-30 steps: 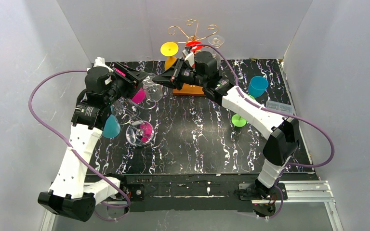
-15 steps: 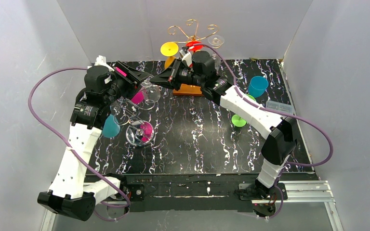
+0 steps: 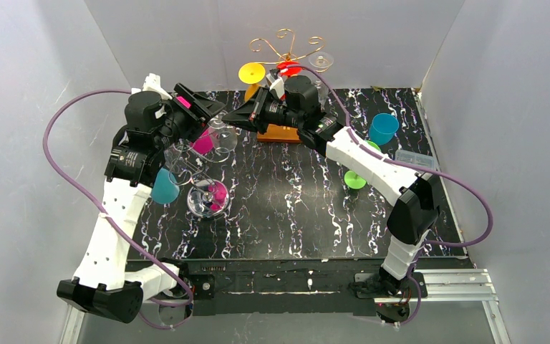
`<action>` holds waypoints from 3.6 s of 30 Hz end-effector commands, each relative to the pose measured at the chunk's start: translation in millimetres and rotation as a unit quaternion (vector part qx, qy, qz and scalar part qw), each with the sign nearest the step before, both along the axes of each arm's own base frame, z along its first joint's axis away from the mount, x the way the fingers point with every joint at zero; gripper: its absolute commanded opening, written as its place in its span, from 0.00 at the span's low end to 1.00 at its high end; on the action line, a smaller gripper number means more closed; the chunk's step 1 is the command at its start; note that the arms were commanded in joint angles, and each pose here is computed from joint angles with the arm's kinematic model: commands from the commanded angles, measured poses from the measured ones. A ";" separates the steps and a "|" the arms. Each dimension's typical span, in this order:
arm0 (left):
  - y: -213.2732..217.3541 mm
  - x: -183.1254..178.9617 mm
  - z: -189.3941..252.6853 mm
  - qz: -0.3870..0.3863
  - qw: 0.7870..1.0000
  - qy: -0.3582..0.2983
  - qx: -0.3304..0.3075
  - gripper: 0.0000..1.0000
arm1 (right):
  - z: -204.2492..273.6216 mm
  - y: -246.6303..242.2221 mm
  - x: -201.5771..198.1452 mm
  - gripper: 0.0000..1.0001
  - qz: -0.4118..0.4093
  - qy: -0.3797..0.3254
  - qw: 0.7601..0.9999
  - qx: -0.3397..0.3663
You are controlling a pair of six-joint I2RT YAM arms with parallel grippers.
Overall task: Take the wine glass off the wine glass rack
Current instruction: Pick up the wine glass from the wine rack.
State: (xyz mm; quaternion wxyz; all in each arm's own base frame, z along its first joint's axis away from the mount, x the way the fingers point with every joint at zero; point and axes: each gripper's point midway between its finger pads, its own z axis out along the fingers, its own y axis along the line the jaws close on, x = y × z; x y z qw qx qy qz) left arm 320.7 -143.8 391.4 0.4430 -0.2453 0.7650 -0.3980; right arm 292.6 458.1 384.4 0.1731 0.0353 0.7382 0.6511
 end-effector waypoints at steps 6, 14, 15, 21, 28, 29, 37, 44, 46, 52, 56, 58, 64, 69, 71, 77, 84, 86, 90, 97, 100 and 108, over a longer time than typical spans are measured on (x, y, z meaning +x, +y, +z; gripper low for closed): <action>2.4 -10.8 39.1 -0.015 0.997 -0.066 0.027 0.63 | 72.9 -1.3 -7.4 0.01 0.007 -0.071 0.994 0.085; 14.3 -12.1 41.2 0.008 0.996 -0.073 0.056 0.63 | 72.9 1.7 -5.0 0.01 0.009 -0.068 0.994 0.088; 14.4 -11.0 39.6 0.008 0.996 -0.071 0.057 0.63 | 72.6 1.8 -4.8 0.01 0.008 -0.067 0.994 0.088; 12.0 -4.9 32.2 0.004 0.996 -0.063 0.060 0.63 | 68.6 1.2 -4.4 0.01 0.005 -0.065 0.994 0.085; 17.3 -0.2 41.8 0.016 0.993 -0.089 0.077 0.63 | 65.4 2.4 -3.1 0.01 0.005 -0.062 0.995 0.083; 17.4 0.6 43.1 0.016 0.992 -0.093 0.079 0.63 | 65.0 2.5 -3.0 0.01 0.005 -0.062 0.995 0.083; 17.8 6.7 51.2 0.015 0.989 -0.113 0.093 0.63 | 62.8 2.1 -3.4 0.01 0.005 -0.060 0.995 0.082; 20.2 5.8 63.9 0.018 0.986 -0.134 0.100 0.64 | 61.6 7.3 0.6 0.01 0.008 -0.058 0.995 0.082; 22.8 5.0 67.4 0.022 0.984 -0.138 0.107 0.64 | 63.2 8.5 1.7 0.01 0.008 -0.059 0.995 0.084; 27.9 3.6 74.5 0.033 0.982 -0.144 0.116 0.64 | 65.2 17.1 3.5 0.01 0.015 -0.058 0.994 0.087; 27.2 3.3 77.7 0.032 0.982 -0.148 0.114 0.65 | 62.1 22.5 8.3 0.01 0.013 -0.056 0.995 0.085; 27.0 4.0 76.8 0.031 0.982 -0.147 0.115 0.65 | 62.2 23.4 10.2 0.01 0.009 -0.057 0.995 0.084; 26.3 1.7 81.0 0.029 0.982 -0.152 0.112 0.65 | 63.6 23.8 21.7 0.01 -0.015 -0.068 0.995 0.074; 27.0 -0.6 82.6 0.028 0.981 -0.152 0.114 0.65 | 58.4 29.3 32.9 0.01 -0.025 -0.067 0.995 0.069; 27.2 -2.5 83.3 0.028 0.981 -0.153 0.115 0.65 | 56.4 30.3 36.5 0.01 -0.031 -0.065 0.995 0.067; 27.2 -3.5 83.4 0.026 0.981 -0.153 0.116 0.65 | 62.1 21.6 50.3 0.01 -0.064 -0.073 0.993 0.062; 26.5 -4.1 85.2 0.024 0.981 -0.155 0.115 0.65 | 66.8 9.1 63.1 0.01 -0.093 -0.079 0.991 0.057; 26.3 -4.4 86.5 0.023 0.981 -0.156 0.115 0.65 | 68.7 5.5 65.8 0.01 -0.099 -0.083 0.990 0.056; 23.5 -4.8 86.6 0.014 0.981 -0.156 0.115 0.65 | 74.4 -5.0 71.4 0.01 -0.110 -0.088 0.988 0.056; 15.1 -5.9 86.6 -0.010 0.981 -0.157 0.110 0.66 | 84.1 -26.4 68.8 0.01 -0.121 -0.093 0.986 0.061; 10.2 -6.1 84.6 -0.023 0.982 -0.154 0.106 0.66 | 86.7 -36.8 64.3 0.01 -0.124 -0.096 0.986 0.062; -4.9 -9.0 85.7 -0.066 0.979 -0.166 0.094 0.73 | 95.7 -68.1 44.6 0.01 -0.136 -0.102 0.983 0.068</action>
